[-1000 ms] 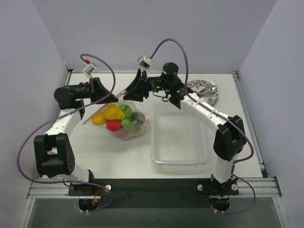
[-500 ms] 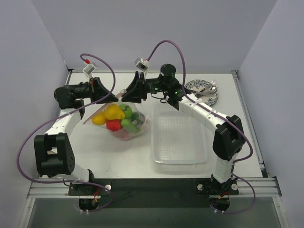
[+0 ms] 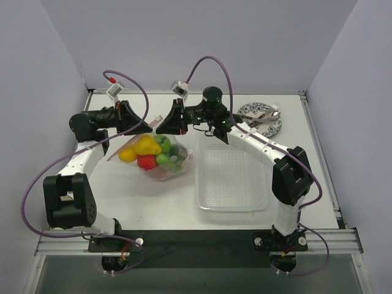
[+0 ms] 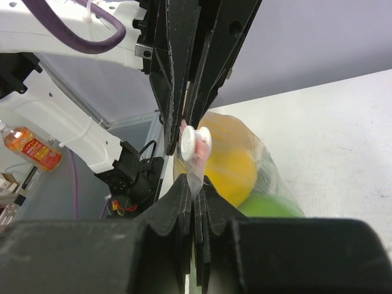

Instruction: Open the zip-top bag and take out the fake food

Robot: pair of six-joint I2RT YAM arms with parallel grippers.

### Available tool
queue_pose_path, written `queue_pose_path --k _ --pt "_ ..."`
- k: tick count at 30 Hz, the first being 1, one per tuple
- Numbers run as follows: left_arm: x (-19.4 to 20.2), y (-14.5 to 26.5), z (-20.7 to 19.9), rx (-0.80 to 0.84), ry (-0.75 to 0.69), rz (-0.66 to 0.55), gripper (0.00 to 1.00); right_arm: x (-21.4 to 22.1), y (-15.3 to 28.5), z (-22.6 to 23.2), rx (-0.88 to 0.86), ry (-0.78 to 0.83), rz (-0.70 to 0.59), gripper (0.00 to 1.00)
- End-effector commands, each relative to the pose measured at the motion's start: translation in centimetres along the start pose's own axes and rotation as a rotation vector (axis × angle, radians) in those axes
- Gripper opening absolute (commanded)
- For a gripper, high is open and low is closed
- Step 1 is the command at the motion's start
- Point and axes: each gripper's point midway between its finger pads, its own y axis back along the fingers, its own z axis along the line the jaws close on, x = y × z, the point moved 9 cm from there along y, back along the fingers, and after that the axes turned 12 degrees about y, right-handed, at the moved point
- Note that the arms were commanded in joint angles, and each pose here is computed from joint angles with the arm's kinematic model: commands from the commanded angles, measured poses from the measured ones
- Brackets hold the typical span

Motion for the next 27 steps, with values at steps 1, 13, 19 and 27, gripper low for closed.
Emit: queue_pose_path --k 1,13,19,27 --pt "1.8 0.5 -2.1 -0.029 -0.404 0.129 0.34 -3.9 0.1 1.5 -0.041 0.149 -0.072 0.00" --pt "-1.7 -0.6 -2.4 0.000 -0.496 0.148 0.97 -3.2 -0.9 2.9 -0.056 0.175 0.015 0.00" --pt "-0.9 -0.6 -1.7 0.003 -0.474 0.152 0.71 -3.7 -0.9 3.0 -0.054 0.180 0.019 0.00" --pt "-0.3 1.3 -0.9 -0.052 -0.448 0.111 0.61 -4.2 -0.7 2.8 -0.042 0.193 0.032 0.00"
